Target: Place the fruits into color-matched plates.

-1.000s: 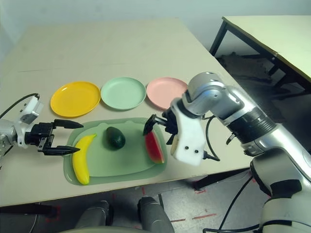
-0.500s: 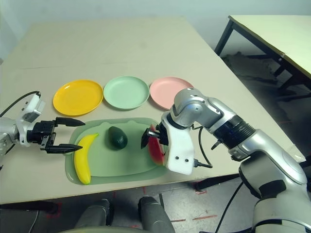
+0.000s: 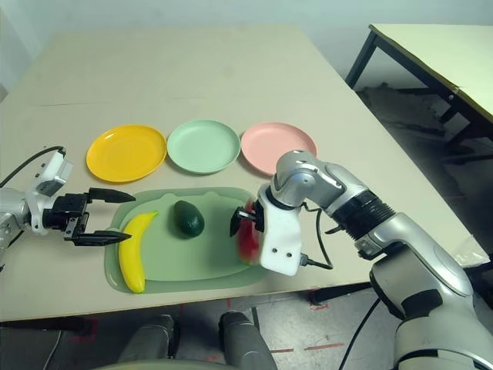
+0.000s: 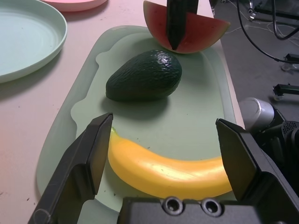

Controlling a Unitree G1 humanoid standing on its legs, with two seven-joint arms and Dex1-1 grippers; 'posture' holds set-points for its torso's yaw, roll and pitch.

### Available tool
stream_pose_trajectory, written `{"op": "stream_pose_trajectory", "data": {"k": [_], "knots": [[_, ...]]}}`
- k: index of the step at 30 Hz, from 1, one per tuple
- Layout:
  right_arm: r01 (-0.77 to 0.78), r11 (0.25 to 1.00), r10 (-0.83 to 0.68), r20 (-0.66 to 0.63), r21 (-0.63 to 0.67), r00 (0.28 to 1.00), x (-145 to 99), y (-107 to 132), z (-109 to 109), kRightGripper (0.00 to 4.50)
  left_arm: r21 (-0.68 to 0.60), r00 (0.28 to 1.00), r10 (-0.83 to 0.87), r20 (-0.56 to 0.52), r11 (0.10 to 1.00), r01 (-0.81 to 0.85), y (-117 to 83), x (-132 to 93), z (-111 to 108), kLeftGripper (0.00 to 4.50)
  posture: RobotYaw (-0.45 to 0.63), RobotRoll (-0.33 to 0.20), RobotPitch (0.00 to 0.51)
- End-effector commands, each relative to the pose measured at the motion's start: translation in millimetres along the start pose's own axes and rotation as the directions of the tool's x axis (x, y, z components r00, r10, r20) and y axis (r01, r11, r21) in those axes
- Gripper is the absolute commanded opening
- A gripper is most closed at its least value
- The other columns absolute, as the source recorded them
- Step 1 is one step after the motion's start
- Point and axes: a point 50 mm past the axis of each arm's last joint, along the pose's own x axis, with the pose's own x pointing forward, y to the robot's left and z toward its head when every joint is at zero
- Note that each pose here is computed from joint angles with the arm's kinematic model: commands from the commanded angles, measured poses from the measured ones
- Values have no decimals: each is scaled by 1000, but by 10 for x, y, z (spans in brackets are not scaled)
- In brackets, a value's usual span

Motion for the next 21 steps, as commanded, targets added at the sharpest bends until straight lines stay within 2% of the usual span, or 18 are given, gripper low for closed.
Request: {"op": "stream_pose_trajectory", "data": {"k": [1, 3, 12, 21], "knots": [[-3, 1000, 2, 13, 27, 1000, 94, -5, 30, 2841, 17, 1000, -16, -18, 1000, 17, 23, 15, 6, 4500, -10, 0, 121], [7, 999, -8, 7, 38, 1000, 92, -13, 29, 2279, 21, 1000, -19, -20, 1000, 20, 37, 16, 6, 4500, -19, 0, 119], [21, 996, -21, 2, 87, 1000, 79, 6, 65, 2275, 4, 999, -47, -13, 999, 47, 29, 20, -69, 4500, -137, 0, 68], [111, 983, -109, -17, 149, 994, -202, -142, 16, 2275, 4, 999, -45, 13, 999, 45, 85, 66, -59, 4500, -150, 0, 71]]}}
